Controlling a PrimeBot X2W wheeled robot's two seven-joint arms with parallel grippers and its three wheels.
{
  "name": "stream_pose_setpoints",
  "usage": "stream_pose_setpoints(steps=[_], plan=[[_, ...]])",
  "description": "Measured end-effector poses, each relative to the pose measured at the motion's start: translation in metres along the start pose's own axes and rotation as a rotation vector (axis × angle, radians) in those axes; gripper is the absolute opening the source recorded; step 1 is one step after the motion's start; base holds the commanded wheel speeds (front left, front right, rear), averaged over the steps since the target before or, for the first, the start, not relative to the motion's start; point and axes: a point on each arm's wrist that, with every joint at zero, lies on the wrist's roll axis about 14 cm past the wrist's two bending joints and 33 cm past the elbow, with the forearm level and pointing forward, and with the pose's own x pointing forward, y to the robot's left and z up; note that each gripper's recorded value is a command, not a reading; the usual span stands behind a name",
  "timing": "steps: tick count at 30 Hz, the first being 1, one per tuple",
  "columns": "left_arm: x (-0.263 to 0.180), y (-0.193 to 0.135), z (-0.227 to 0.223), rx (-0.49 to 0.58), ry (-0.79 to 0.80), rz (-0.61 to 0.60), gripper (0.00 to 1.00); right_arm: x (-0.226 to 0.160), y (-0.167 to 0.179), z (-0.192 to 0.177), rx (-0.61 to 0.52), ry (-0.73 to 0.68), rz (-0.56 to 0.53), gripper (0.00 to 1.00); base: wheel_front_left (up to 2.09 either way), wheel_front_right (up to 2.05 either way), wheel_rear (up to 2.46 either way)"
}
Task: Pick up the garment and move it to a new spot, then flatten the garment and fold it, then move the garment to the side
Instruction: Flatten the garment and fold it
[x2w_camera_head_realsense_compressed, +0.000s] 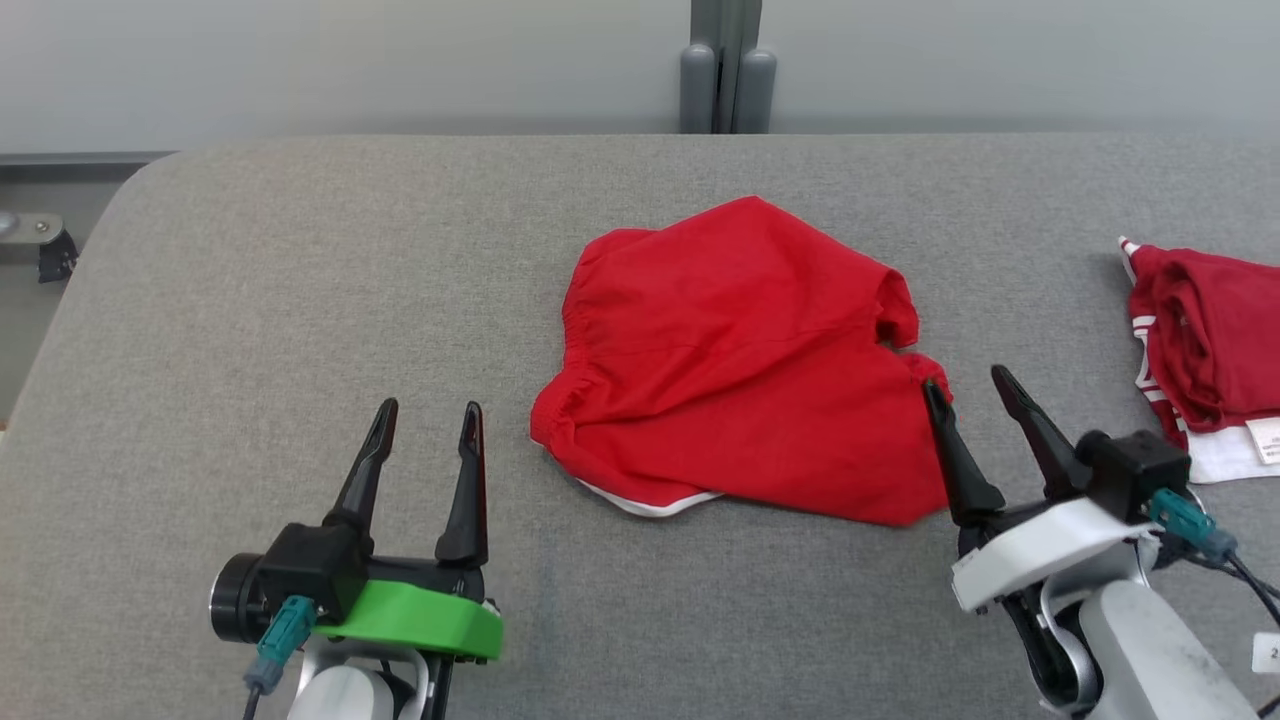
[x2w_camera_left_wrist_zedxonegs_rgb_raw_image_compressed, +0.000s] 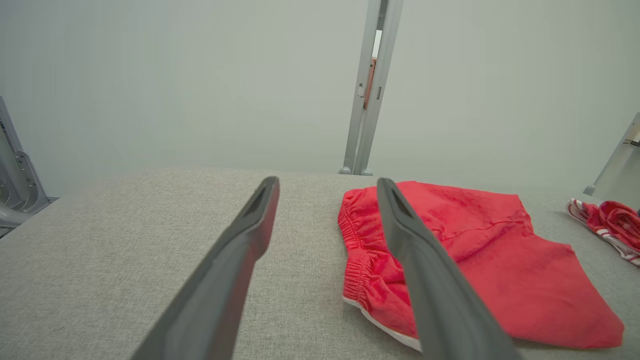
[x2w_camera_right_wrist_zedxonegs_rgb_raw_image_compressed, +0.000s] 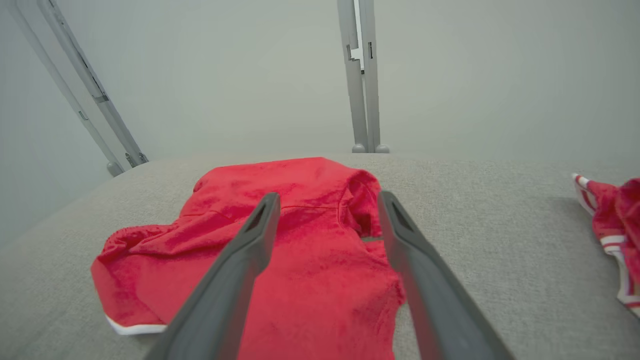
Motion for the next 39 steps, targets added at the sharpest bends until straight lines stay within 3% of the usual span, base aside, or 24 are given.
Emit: stream_pose_setpoints(steps=[4, 15, 22, 31, 32, 33, 39], plan=[[0.002, -0.004, 0.001, 0.001, -0.004, -0.014, 1.00, -0.022, -0.011, -0.010, 0.026, 0.006, -0.093, 1.00, 0.00, 0.00, 0.00], [0.006, -0.007, -0.012, -0.001, 0.031, -0.031, 1.00, -0.034, -0.021, -0.048, 0.037, 0.115, -0.159, 1.00, 0.00, 0.00, 0.00], [0.009, -0.005, -0.018, -0.001, 0.049, -0.028, 1.00, -0.034, -0.020, -0.092, 0.066, 0.261, -0.160, 1.00, 0.00, 0.00, 0.00], [0.009, -0.002, -0.025, 0.000, 0.070, -0.016, 1.00, -0.022, -0.017, -0.106, 0.093, 0.300, -0.148, 1.00, 0.00, 0.00, 0.00], [0.009, -0.002, -0.026, 0.000, 0.071, -0.015, 1.00, -0.021, -0.014, -0.106, 0.103, 0.298, -0.142, 0.36, 0.00, 0.00, 0.00], [0.009, -0.001, -0.026, 0.000, 0.072, -0.015, 1.00, -0.020, -0.013, -0.106, 0.109, 0.297, -0.141, 0.00, 0.00, 0.00, 0.00], [0.008, -0.002, -0.024, 0.001, 0.068, -0.013, 1.00, -0.018, -0.014, -0.098, 0.119, 0.275, -0.135, 0.00, 0.00, 0.00, 0.00]])
